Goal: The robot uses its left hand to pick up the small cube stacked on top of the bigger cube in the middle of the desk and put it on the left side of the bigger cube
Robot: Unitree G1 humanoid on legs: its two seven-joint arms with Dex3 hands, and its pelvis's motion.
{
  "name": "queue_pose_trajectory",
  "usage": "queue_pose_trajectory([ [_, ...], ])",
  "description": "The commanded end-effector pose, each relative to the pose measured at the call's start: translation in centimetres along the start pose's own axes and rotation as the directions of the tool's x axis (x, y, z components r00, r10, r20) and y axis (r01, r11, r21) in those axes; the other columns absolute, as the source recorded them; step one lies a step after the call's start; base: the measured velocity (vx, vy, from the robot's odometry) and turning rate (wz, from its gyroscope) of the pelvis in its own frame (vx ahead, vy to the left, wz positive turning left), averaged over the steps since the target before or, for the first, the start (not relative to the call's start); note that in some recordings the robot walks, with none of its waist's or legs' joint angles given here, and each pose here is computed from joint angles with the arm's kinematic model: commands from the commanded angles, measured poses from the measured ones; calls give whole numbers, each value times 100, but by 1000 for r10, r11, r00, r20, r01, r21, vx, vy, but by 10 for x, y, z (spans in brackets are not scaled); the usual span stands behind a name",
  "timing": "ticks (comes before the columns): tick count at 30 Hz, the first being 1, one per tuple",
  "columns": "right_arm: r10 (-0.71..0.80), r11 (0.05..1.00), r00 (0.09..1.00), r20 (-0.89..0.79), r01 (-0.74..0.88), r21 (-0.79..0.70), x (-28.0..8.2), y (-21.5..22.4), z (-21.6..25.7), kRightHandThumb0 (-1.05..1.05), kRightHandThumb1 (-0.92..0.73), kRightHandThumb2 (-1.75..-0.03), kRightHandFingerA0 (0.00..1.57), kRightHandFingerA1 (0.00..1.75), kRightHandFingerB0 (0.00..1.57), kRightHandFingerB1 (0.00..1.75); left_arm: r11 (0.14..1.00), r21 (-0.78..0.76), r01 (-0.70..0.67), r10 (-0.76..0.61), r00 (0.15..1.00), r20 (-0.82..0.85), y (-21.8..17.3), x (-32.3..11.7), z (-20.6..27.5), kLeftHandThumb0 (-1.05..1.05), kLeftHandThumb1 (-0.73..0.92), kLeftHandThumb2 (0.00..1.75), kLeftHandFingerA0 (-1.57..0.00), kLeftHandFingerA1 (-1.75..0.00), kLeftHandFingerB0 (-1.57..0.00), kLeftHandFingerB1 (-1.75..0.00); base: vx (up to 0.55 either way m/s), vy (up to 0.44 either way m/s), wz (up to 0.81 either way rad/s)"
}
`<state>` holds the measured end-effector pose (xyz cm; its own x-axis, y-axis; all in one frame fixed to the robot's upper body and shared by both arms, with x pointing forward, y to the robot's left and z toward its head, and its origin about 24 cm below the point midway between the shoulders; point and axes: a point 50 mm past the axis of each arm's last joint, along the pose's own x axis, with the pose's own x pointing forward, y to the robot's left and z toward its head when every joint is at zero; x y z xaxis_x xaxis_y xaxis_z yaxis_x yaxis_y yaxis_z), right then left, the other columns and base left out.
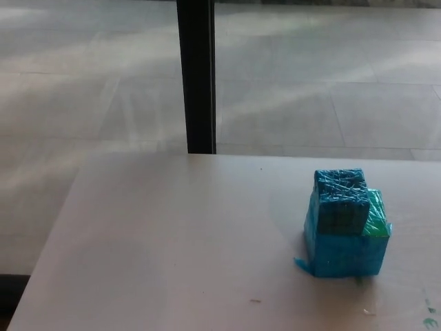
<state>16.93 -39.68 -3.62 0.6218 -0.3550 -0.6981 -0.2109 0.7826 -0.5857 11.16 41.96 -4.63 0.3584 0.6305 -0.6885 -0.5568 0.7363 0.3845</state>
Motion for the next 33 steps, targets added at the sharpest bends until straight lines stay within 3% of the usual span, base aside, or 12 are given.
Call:
queue_pose_trajectory([
  [1, 30, 1000, 999, 41, -30, 4, -3, -10, 2, -39, -19, -94, 92, 95, 69, 80, 997, -25, 72, -65, 975, 211, -18, -4, 74, -93, 85, 66, -45, -87, -17, -30, 0, 0, 0],
  [2, 30, 1000, 999, 43, -30, 2, -3, -10, 2, -40, -19, -95, 89, 93, 68, 79, 995, 36, 95, -102, 956, 274, -23, -8, 88, -95, 75, 110, -36, -63, -11, -41, 0, 0, 0],
  [6, 32, 999, 999, 33, -32, -4, -3, -11, -1, -42, -22, -95, 90, 94, 67, 79, 971, 221, 92, -191, 852, 488, -57, -37, 161, -38, 41, 105, -2, -51, 0, -48, 0, 0, 0],
  [8, 37, 999, 999, 35, -36, -5, -4, -11, -2, -44, -20, -95, 93, 96, 67, 79, 965, 244, 99, -224, 798, 559, -76, -60, 199, -91, 75, 108, -53, -61, -14, -40, 0, 0, 0],
  [9, 38, 999, 999, 34, -39, 8, -4, -11, -1, -39, -17, -93, 94, 96, 68, 79, 955, 278, 104, -257, 761, 596, -84, -71, 214, -83, 91, 68, -23, -45, -17, -27, 0, 0, 0],
  [10, 36, 999, 999, 36, -37, 3, -4, -10, -2, -42, -19, -94, 93, 95, 68, 79, 956, 268, 119, -266, 732, 627, -94, -83, 231, -80, 87, 67, -57, -115, -19, -29, 0, 0, 0],
  [13, 40, 999, 999, 34, -41, 10, -3, -8, -2, -38, -19, -93, 91, 94, 67, 79, 909, 417, 8, -343, 585, 735, -127, -134, 280, -92, 72, 117, -61, -111, -9, -46, 0, 0, 0],
  [18, 45, 999, 998, 34, -44, -7, -3, -6, -3, -39, -18, -94, 92, 94, 69, 79, 834, 549, -65, -488, 380, 786, -193, -202, 311, -94, 91, 68, -26, -43, -17, -28, 0, 0, 0],
  [20, 53, 998, 998, 34, -52, -16, -4, -5, -4, -39, -19, -93, 92, 94, 68, 79, 801, 594, -72, -543, 332, 772, -208, -216, 311, -95, 74, 114, -23, -59, -5, -38, 0, 0, 0],
  [22, 51, 999, 998, 27, -51, -8, -4, -5, -5, -38, -20, -93, 91, 94, 67, 78, 765, 638, -88, -595, 282, 753, -224, -236, 312, -92, 92, 72, -28, -63, -16, -29, 0, 0, 0],
  [26, 50, 999, 999, 22, -50, 5, -3, -4, -5, -36, -17, -92, 95, 96, 69, 78, 711, 701, -64, -684, 172, 709, -256, -275, 308, -88, 70, 113, -13, -55, -8, -43, 0, 0, 0],
  [33, 59, 998, 998, 27, -59, 4, -1, -3, -2, -36, -20, -93, 90, 94, 66, 77, 611, 773, -172, -777, 54, 627, -302, -312, 292, -93, 92, 68, -19, -59, -18, -35, 0, 0, 0],
])
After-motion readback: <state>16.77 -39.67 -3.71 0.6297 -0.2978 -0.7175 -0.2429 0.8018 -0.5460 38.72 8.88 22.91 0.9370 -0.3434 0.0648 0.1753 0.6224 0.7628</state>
